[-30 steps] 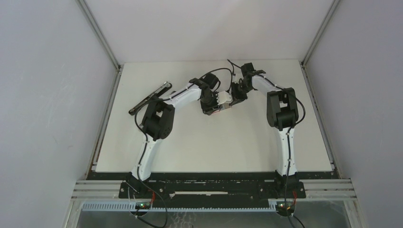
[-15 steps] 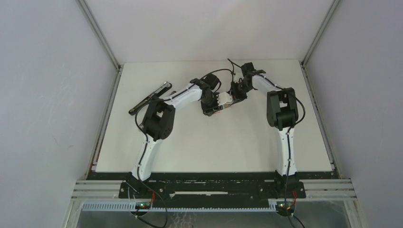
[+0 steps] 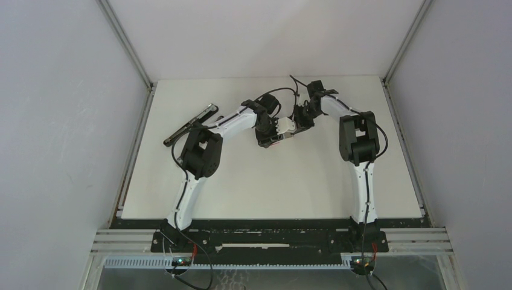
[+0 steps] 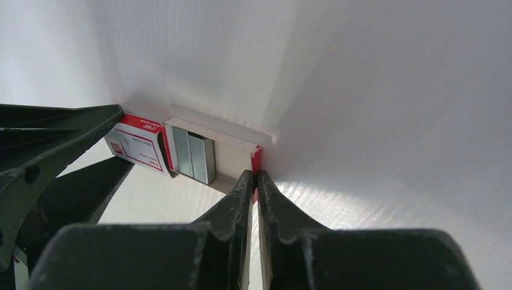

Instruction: Unload the staples from the stapler

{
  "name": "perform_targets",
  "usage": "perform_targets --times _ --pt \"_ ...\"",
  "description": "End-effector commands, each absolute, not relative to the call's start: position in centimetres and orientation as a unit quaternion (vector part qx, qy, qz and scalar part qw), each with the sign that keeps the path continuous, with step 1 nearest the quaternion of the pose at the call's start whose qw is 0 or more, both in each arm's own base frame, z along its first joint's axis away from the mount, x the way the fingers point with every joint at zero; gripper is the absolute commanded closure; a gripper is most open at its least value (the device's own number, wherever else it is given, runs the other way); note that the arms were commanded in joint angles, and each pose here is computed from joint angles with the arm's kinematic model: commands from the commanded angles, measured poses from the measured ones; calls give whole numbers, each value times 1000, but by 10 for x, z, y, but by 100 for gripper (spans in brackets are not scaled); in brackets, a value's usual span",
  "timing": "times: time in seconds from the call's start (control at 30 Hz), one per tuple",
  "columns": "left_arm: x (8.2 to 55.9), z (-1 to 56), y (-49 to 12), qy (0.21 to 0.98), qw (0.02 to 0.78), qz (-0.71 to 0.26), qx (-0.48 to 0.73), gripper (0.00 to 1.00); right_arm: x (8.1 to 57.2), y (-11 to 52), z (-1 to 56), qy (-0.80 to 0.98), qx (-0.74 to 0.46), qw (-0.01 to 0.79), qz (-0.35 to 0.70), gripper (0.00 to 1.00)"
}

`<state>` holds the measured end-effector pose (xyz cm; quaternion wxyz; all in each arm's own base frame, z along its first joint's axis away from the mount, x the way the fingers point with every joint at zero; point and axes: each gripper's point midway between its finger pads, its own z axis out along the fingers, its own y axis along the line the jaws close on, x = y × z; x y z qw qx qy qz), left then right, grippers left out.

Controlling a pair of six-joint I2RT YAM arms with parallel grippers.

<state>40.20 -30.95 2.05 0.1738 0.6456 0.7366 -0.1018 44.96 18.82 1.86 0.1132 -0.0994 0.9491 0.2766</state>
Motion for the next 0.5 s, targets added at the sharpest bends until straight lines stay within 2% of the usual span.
perform_targets --times 0.0,0.47 --pt "396 17 -309 742 158 -98 644 47 452 186 32 942 -112 130 287 94" --pt "396 17 -309 742 158 -99 643 44 453 182 32 943 -130 138 274 95"
